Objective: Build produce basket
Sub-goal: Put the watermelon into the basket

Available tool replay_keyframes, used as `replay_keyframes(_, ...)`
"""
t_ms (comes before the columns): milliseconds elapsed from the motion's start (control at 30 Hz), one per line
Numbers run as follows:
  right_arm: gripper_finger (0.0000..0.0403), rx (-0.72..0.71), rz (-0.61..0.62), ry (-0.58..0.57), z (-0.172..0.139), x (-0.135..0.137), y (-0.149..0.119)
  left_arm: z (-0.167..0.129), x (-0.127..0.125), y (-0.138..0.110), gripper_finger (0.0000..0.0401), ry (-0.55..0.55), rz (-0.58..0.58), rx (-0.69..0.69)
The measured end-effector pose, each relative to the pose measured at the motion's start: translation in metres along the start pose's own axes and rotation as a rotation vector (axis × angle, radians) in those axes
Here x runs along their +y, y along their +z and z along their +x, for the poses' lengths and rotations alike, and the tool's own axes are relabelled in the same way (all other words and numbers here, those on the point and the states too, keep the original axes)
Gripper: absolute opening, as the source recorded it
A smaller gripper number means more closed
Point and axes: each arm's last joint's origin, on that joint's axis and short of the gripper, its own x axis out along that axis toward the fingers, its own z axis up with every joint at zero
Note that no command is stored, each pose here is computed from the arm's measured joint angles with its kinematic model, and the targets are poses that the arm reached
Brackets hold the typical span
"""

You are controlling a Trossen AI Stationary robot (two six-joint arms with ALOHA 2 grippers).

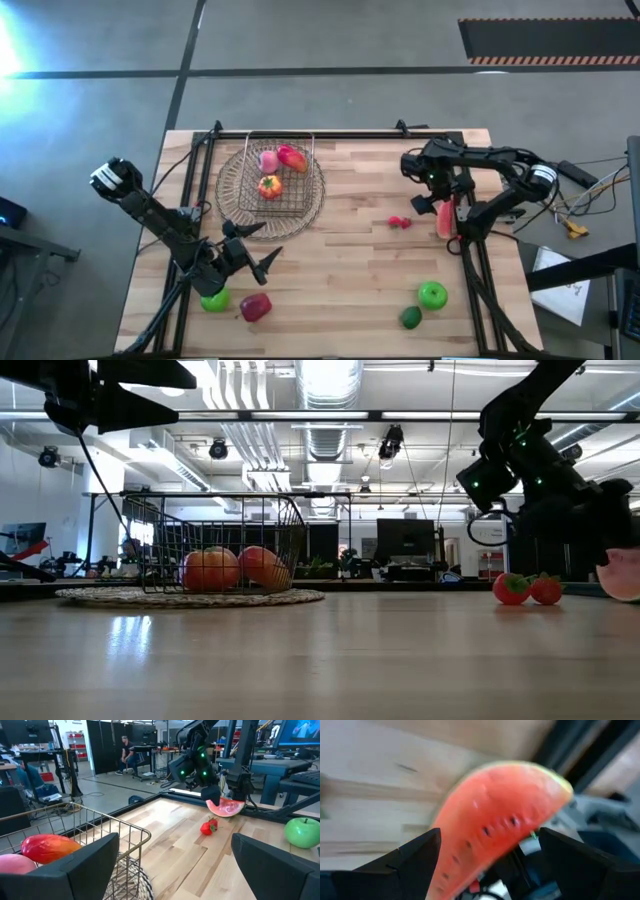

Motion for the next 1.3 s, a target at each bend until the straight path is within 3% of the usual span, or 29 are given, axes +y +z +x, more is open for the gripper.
replay_keyframes(267, 0.0327, -0.136, -0.087, 0.113, -0.004, 0.012, 0.006, 0.000, 0.000, 0.000, 0.0368, 0.000, -0.002, 0.000)
replay_keyframes(733, 0.0319, -0.102, -0.138, -0.005, 0.008, 0.010, -0.002, 0.000, 0.000, 0.000, 0.0368, 0.000, -0.006, -0.001)
replay_keyframes(1067, 0.0196, -0.093, -0.156, 0.010, 0.018, 0.010, -0.001, 0.000, 0.000, 0.000, 0.0368, 0.000, -0.004, -0.001)
replay_keyframes(1300, 0.0112, -0.120, -0.200, 0.081, 0.017, 0.014, 0.002, 0.000, 0.000, 0.000, 0.0368, 0.000, -0.004, -0.001)
